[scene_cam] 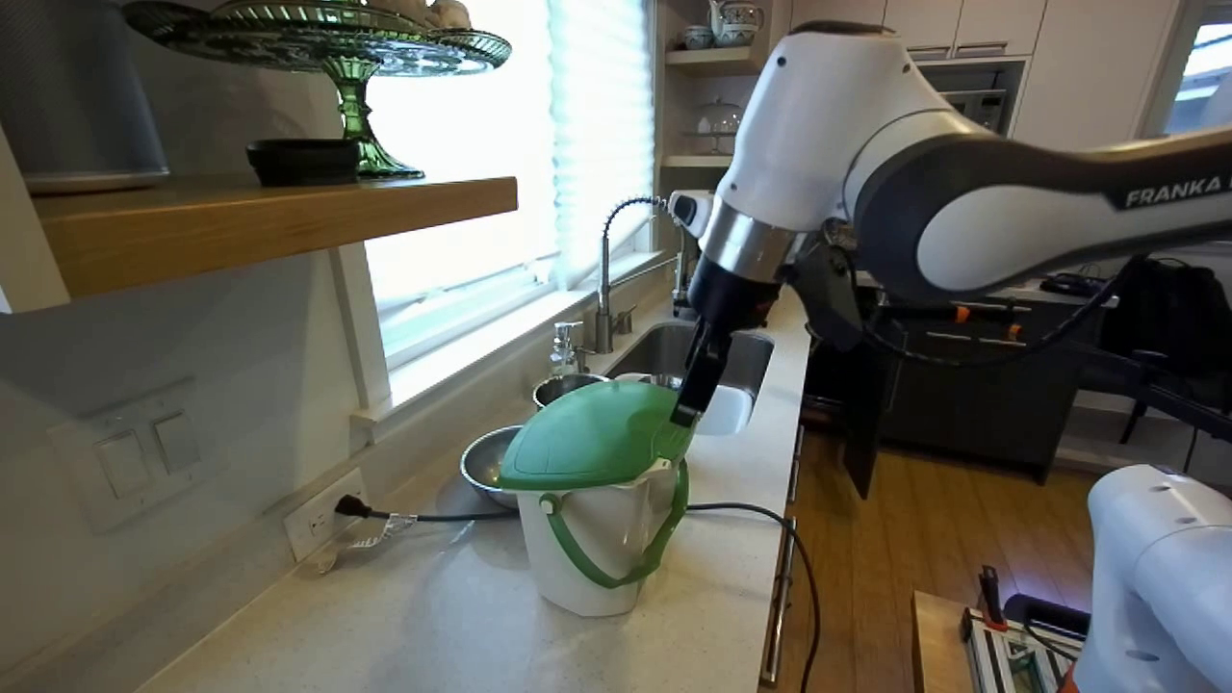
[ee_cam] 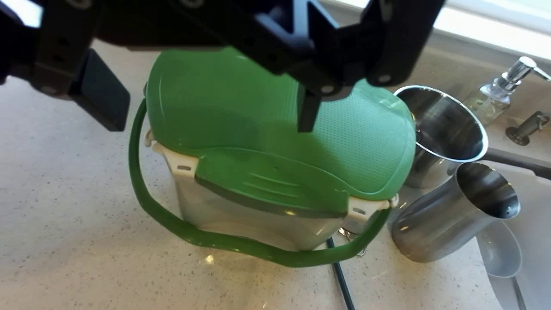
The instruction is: Move the bin to the right
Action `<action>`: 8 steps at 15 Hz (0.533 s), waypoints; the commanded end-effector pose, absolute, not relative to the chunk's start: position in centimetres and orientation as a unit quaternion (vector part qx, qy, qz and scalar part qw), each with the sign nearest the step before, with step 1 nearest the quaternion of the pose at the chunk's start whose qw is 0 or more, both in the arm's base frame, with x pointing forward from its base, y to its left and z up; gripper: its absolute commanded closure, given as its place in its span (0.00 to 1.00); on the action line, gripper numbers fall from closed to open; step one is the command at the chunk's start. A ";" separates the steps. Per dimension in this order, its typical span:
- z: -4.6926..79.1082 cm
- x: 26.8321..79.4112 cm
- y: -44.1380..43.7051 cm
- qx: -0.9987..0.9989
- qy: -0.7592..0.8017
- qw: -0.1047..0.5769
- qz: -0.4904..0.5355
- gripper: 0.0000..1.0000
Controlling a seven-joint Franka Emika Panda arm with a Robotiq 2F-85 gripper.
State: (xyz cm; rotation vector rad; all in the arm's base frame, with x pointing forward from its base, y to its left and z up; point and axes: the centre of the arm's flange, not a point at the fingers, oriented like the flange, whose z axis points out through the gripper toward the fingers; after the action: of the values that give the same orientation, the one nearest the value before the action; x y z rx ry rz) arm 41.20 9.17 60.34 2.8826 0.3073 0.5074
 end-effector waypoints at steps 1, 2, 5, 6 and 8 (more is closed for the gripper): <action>64.7 38.9 6.0 0.979 0.099 0.076 0.164 0.00; 65.6 38.5 5.3 0.979 0.094 0.075 0.167 0.00; 68.8 37.3 3.2 0.975 0.081 0.063 0.198 0.00; 69.5 37.0 2.6 0.974 0.079 0.062 0.204 0.00; 71.4 36.1 1.5 0.971 0.071 0.063 0.219 0.00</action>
State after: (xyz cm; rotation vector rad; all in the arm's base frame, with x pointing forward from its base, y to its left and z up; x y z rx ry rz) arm 37.52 2.99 69.29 2.9154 0.2241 0.6418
